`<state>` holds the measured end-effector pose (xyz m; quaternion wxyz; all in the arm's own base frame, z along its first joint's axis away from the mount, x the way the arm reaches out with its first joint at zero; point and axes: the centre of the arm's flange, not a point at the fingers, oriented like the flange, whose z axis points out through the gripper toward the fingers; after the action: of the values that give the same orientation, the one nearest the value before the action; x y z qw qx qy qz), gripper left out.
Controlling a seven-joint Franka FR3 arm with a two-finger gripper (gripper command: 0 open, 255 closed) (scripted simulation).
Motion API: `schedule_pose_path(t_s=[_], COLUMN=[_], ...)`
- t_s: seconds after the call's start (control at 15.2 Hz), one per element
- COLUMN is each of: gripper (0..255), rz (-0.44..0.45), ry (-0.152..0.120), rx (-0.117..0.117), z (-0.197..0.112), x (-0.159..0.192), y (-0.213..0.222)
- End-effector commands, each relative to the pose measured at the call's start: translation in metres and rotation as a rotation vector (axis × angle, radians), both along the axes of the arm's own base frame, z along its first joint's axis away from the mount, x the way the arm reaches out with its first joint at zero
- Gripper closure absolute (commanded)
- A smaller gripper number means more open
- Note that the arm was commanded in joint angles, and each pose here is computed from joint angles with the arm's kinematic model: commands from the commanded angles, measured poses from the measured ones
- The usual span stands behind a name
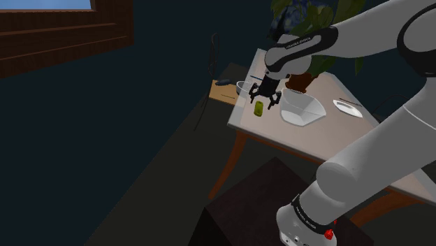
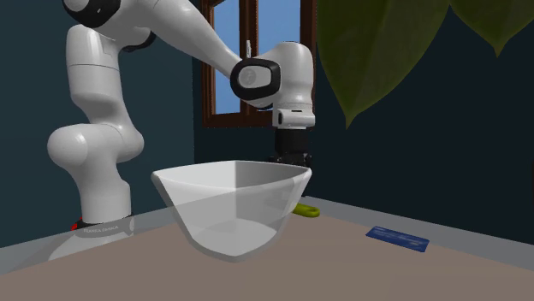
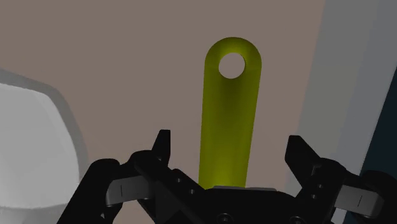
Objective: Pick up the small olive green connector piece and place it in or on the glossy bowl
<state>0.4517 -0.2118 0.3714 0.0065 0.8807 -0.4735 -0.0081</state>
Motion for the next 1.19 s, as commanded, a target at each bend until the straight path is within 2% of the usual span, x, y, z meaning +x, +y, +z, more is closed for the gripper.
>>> schedule_pose_path(t_s=[0.0, 0.53, 0.59, 1.12], gripper=[0, 0, 255, 255], rz=[0.000, 0.000, 0.000, -0.001], ry=[0.000, 0.000, 0.000, -0.001], rx=[0.000, 0.000, 0.000, 0.000], z=[-0.0106, -0.0136, -0.0136, -0.0131], x=[-0.0006, -0.0006, -0.0006, -0.0013], y=[-0.0008, -0.0008, -0.0008, -0.0003])
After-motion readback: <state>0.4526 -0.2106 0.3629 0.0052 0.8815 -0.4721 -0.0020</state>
